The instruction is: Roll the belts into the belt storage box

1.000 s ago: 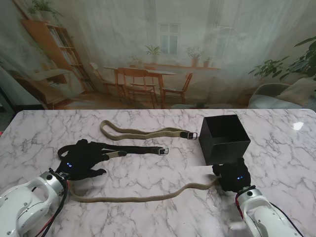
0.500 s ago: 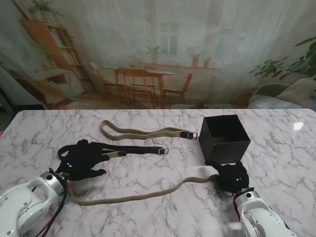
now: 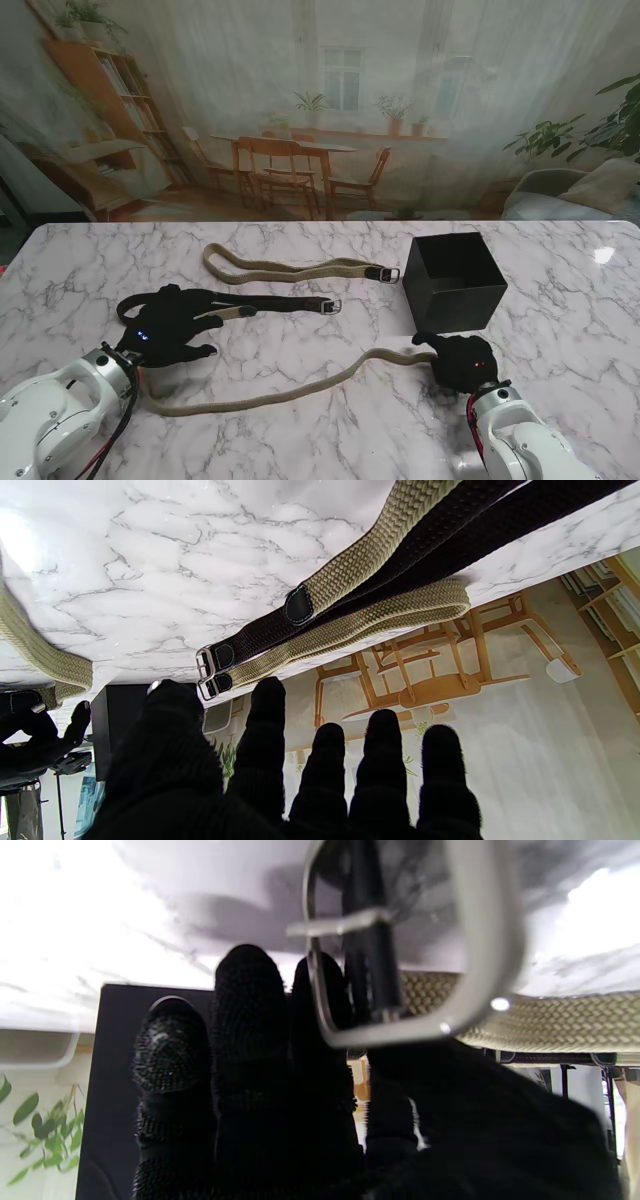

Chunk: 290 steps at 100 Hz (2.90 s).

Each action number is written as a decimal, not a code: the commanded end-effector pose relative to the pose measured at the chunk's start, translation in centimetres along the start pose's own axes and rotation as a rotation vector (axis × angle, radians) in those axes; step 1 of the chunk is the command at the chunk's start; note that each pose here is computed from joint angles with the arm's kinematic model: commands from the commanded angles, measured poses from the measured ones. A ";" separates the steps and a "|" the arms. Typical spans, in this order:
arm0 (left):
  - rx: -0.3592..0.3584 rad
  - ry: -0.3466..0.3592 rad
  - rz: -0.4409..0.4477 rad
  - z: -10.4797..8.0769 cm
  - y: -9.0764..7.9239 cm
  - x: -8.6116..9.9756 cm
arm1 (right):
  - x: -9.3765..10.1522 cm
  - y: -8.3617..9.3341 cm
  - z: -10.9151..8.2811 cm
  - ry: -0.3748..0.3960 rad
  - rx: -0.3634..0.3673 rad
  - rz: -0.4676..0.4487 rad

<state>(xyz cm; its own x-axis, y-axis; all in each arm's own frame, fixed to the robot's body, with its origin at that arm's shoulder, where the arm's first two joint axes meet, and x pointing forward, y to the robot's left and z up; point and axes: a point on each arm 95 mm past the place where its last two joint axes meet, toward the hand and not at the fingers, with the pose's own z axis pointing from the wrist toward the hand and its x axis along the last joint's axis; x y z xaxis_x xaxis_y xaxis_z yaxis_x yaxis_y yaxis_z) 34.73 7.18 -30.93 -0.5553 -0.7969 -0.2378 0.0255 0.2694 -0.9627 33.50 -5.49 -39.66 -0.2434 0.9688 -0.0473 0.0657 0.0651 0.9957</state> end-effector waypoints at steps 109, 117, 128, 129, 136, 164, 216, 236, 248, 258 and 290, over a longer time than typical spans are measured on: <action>-0.029 0.003 -0.012 0.2 0.5 0.4 | -0.9 0.9 -1.5 0.026 0.007 -0.146; -0.028 0.006 -0.014 0.3 0.4 0.4 | -0.5 0.7 -1.0 0.029 0.023 -0.144; -0.025 0.011 -0.017 0.4 0.4 0.5 | -0.2 0.3 -0.4 0.022 0.040 -0.132; -0.025 0.011 -0.017 0.4 0.4 0.5 | -0.1 0.3 -0.4 0.021 0.039 -0.129; -0.025 0.013 -0.018 0.5 0.4 0.5 | 0.1 0.2 -0.3 0.020 0.041 -0.114; -0.032 0.013 -0.018 0.5 0.5 0.6 | 0.7 -0.1 -0.3 -0.024 0.049 0.016; -0.042 0.010 -0.022 0.5 0.7 0.7 | 1.1 -0.2 -0.2 -0.042 0.080 0.118; -0.047 0.010 -0.025 0.5 0.7 0.8 | 1.5 0.4 -0.5 -0.044 0.124 0.221; -0.048 0.011 -0.028 0.5 0.8 0.8 | 1.6 0.9 -0.8 -0.029 0.179 0.280; -0.051 0.011 -0.030 0.5 0.8 0.8 | 1.5 1.4 -1.1 -0.011 0.227 0.312; -0.056 0.012 -0.036 0.5 0.9 0.9 | 1.3 2.7 -2.2 0.056 0.371 0.338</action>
<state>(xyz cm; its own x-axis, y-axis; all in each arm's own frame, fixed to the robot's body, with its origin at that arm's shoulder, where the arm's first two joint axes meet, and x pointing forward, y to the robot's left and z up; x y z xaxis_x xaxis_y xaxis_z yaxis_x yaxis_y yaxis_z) 34.75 6.51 -31.76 -0.5643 -0.7992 -0.2071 -0.0230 0.2660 -0.9637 31.69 -4.43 -36.58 -0.1943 0.9334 0.3018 0.4805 -0.1776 0.8588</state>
